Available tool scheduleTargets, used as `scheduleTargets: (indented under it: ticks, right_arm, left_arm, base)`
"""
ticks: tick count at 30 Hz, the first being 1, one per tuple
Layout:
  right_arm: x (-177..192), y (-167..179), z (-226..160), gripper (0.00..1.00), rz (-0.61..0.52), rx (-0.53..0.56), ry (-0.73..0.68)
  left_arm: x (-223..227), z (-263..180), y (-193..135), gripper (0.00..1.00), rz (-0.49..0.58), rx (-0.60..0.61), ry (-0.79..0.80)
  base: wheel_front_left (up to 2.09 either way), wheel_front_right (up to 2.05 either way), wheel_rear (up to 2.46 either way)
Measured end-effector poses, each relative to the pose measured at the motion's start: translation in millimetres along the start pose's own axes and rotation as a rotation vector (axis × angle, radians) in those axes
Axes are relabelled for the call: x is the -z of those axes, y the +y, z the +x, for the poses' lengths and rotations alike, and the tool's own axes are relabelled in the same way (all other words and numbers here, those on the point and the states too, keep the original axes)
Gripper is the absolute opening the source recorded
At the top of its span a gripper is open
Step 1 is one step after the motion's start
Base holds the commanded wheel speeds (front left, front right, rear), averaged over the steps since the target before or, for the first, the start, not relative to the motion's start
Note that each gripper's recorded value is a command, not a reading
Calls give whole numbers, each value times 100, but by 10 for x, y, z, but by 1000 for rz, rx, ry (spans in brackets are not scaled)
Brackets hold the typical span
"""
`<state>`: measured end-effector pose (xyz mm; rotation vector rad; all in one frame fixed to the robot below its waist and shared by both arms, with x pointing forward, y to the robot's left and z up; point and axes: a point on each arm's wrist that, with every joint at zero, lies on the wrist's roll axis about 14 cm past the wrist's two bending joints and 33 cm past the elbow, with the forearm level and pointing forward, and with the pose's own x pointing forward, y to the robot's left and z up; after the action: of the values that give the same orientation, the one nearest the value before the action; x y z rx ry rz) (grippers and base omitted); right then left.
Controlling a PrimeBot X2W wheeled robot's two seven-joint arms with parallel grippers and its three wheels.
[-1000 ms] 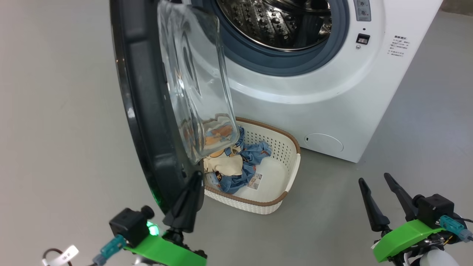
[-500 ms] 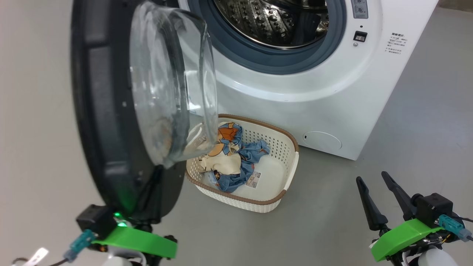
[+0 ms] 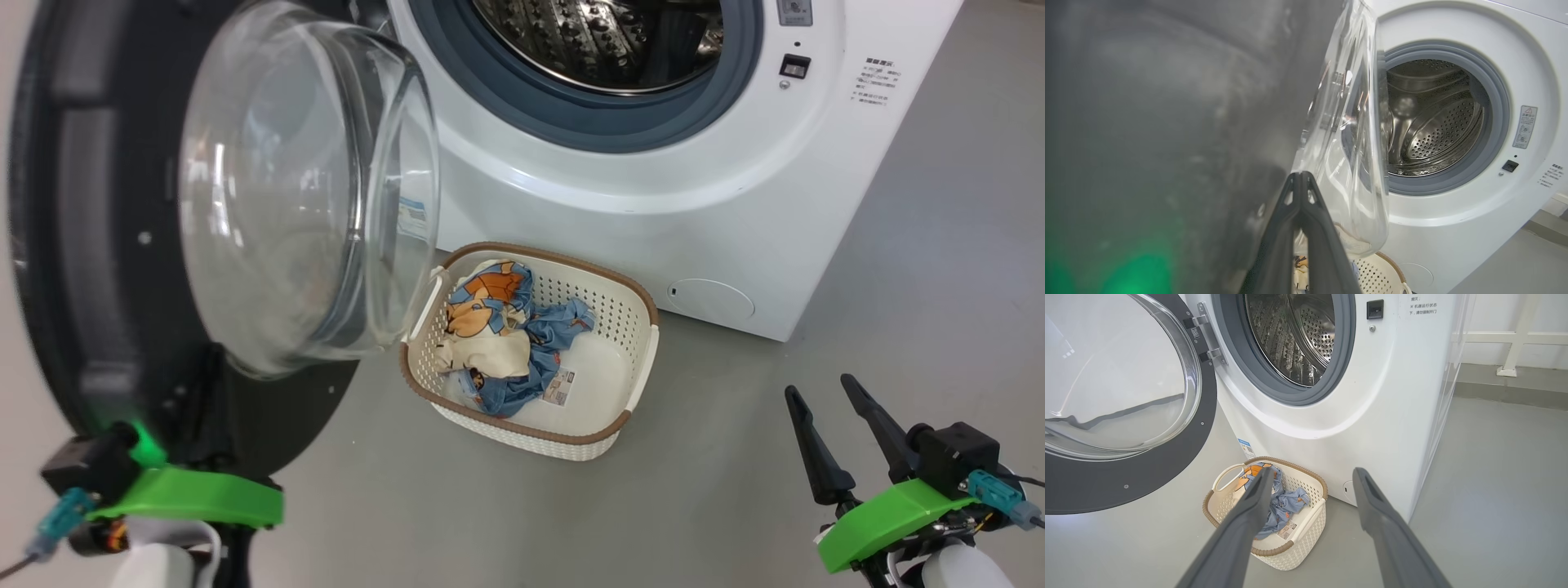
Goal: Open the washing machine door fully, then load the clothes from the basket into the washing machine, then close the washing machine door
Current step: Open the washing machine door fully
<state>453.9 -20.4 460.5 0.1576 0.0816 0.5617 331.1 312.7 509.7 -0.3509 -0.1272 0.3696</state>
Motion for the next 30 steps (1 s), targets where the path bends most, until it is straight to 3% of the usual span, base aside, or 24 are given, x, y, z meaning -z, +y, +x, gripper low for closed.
scheduleTargets:
  ticks: [30]
  right_arm:
    - [93, -111, 44, 100, 15, 19, 13]
  left_arm:
    - [-481, 267, 1094, 0, 181, -273, -46]
  base:
    - [0, 0, 0]
